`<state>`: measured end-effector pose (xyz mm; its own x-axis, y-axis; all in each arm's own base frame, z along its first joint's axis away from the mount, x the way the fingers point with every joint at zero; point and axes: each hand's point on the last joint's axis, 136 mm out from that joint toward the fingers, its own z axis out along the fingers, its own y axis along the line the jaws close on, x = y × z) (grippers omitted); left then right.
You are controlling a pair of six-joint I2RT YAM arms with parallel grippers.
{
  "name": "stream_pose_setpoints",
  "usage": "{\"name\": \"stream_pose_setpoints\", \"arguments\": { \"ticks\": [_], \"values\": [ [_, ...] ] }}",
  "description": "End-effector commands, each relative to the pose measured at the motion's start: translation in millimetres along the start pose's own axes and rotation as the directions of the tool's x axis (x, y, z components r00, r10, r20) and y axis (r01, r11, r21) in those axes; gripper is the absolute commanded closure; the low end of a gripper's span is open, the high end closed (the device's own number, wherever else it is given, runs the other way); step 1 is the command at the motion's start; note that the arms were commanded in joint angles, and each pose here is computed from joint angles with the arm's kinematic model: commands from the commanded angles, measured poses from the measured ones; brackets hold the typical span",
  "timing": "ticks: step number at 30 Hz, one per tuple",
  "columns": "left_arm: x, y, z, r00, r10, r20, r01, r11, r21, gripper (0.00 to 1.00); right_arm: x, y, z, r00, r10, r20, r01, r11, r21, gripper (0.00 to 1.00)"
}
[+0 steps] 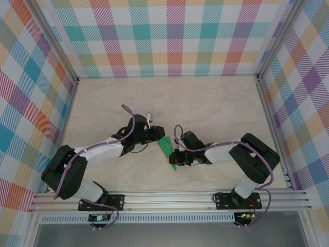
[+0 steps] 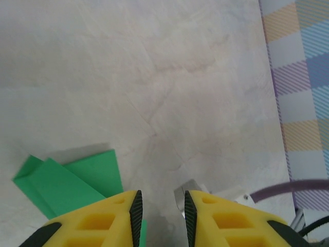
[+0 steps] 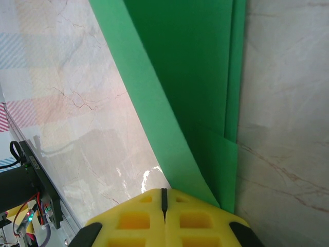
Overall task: Fold a paper plane with a square sheet of paper (pick it up from the middle)
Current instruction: Fold the wing for the fifth time at the center of the table.
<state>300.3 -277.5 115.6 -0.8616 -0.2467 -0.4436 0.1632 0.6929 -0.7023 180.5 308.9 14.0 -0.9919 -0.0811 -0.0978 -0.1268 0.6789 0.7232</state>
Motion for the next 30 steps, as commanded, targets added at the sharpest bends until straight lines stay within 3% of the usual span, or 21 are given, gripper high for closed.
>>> {"name": "stream_pose_setpoints", "arguments": {
  "ticks": [1,7,14,23,30],
  "values": [
    [22.8,3.3,14.7,0.998,-0.01,-0.06,0.011,1.0,0.004,0.7,27.0,-33.8,0.0,0.993,0.084,-0.078,-0.075,0.991,0.115,0.97],
    [44.9,23.1,43.0,0.993,-0.035,-0.116,0.029,0.998,-0.047,0.7,26.0,-31.3,-2.2,0.994,0.081,-0.069,-0.073,0.991,0.108,0.97],
    [59.5,73.2,54.0,0.989,-0.1,-0.106,0.073,0.97,-0.23,0.71,20.8,-10.9,-8.9,0.997,0.053,-0.062,-0.05,0.997,0.05,0.95],
    [71.1,80.1,56.0,0.984,-0.102,-0.144,0.064,0.966,-0.25,0.72,-12.4,28.0,-15.1,1.0,0.005,0.001,-0.005,1.0,-0.004,0.91],
    [73.4,78.0,55.5,0.983,-0.1,-0.152,0.061,0.968,-0.243,0.72,-37.6,19.6,-2.6,0.998,0.044,0.051,-0.046,0.998,0.036,0.91]
  ]
}}
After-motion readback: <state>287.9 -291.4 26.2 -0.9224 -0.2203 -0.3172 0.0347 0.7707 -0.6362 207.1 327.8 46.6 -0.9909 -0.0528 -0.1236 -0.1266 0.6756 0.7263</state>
